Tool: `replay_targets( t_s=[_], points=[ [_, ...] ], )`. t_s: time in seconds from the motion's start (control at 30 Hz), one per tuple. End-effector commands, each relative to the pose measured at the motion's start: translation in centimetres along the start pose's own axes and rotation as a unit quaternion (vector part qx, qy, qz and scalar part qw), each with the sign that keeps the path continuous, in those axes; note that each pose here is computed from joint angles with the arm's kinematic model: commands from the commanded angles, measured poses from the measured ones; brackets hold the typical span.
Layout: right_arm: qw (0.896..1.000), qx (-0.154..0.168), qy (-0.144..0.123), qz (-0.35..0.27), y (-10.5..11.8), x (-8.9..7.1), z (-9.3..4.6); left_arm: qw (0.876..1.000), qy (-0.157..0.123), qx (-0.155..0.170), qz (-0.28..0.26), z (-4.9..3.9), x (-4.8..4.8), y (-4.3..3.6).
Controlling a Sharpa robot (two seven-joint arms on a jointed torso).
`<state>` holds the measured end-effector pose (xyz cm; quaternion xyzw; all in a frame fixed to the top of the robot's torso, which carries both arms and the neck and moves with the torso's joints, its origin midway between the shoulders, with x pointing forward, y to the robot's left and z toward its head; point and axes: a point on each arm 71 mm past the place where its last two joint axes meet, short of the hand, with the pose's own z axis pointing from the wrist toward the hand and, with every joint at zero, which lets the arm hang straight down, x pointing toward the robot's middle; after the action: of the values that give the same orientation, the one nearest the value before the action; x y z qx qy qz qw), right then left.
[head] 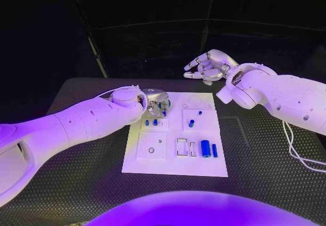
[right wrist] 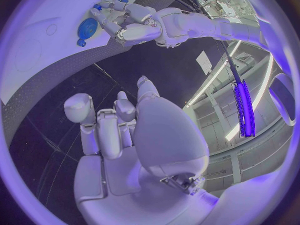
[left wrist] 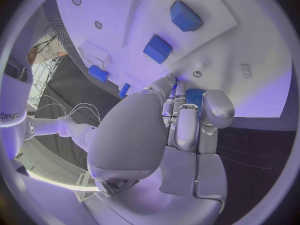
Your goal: Assemble the parts on the task board
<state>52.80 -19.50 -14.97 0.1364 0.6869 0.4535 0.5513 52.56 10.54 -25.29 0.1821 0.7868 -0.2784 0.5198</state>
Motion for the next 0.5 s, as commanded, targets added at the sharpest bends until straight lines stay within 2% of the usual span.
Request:
replay_targets(
  t_s=[0.03, 0.23, 0.5],
  points=[
    [1.0, -0.006, 0.002, -0.001, 0.1, 0.0, 0.0, 0.999, -0.032, 0.009, -0.004, -0.25, -0.92, -0.27],
    [1.0, -0.004, 0.002, -0.001, 0.0, -0.1, 0.0, 0.998, -0.059, 0.009, -0.027, -1.14, -2.04, 0.4],
    [1.0, -0.003, 0.001, -0.001, -0.1, -0.1, -0.1, 0.998, -0.057, -0.009, -0.035, -2.54, -2.4, 2.04]
  ],
)
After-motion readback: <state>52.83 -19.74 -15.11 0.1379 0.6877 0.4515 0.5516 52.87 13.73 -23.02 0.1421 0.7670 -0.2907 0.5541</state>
